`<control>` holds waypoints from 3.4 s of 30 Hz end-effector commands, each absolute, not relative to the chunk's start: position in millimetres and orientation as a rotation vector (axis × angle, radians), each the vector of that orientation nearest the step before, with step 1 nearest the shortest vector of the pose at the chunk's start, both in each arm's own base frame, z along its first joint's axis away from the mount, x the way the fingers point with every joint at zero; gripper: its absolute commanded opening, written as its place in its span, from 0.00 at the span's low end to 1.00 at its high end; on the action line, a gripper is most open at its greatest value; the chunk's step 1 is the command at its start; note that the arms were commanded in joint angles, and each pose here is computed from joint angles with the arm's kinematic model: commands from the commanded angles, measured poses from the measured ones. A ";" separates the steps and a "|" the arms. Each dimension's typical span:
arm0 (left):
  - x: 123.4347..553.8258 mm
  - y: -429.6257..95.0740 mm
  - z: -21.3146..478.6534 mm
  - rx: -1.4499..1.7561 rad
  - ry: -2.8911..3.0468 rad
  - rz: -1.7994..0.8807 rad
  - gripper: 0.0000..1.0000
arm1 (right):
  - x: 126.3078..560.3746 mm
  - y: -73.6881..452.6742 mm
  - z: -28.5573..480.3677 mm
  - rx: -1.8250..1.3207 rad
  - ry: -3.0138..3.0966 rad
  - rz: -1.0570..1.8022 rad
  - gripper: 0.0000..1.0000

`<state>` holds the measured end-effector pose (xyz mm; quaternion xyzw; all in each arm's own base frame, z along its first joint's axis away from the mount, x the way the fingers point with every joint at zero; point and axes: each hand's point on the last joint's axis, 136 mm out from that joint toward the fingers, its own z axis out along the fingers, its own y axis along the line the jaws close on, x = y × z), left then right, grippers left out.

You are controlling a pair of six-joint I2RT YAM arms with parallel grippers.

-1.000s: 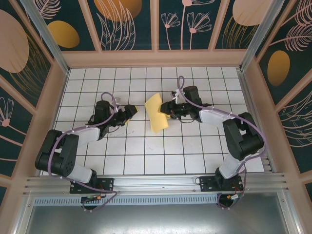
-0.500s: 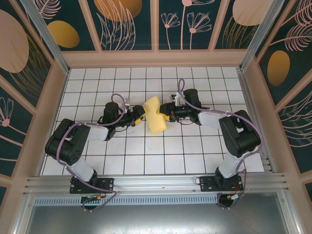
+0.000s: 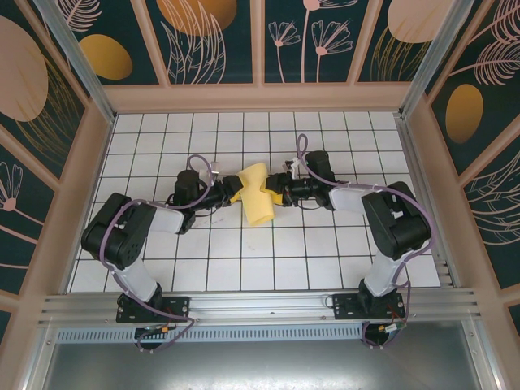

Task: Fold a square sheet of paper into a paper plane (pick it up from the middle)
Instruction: First fold in half a square sheet of paper at the center of the table, then hold the square sheet of paper at the center of the table.

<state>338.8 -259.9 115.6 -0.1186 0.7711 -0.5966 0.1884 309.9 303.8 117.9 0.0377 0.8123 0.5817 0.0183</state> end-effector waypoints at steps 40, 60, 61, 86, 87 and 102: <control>338.2 -306.5 63.3 -0.223 2.358 -1.546 0.11 | 308.1 255.6 46.4 0.008 2.834 1.151 0.69; 363.7 -264.8 69.8 -0.338 2.437 -1.064 0.54 | 298.9 210.0 -26.0 0.176 3.069 0.648 0.46; 364.8 -262.1 71.5 -0.345 2.433 -1.044 0.56 | 298.1 207.3 -28.3 0.185 3.075 0.625 0.47; 367.4 -258.6 99.1 -0.150 2.370 -0.963 0.99 | 268.1 168.9 -90.0 0.248 3.242 0.248 0.48; 366.6 -261.3 99.8 -0.133 2.368 -0.981 0.99 | 267.5 168.0 -91.5 0.245 3.245 0.237 0.48; 357.7 -292.5 80.4 -0.095 2.451 -1.197 0.71 | 260.5 153.3 -107.5 0.219 3.265 0.087 0.48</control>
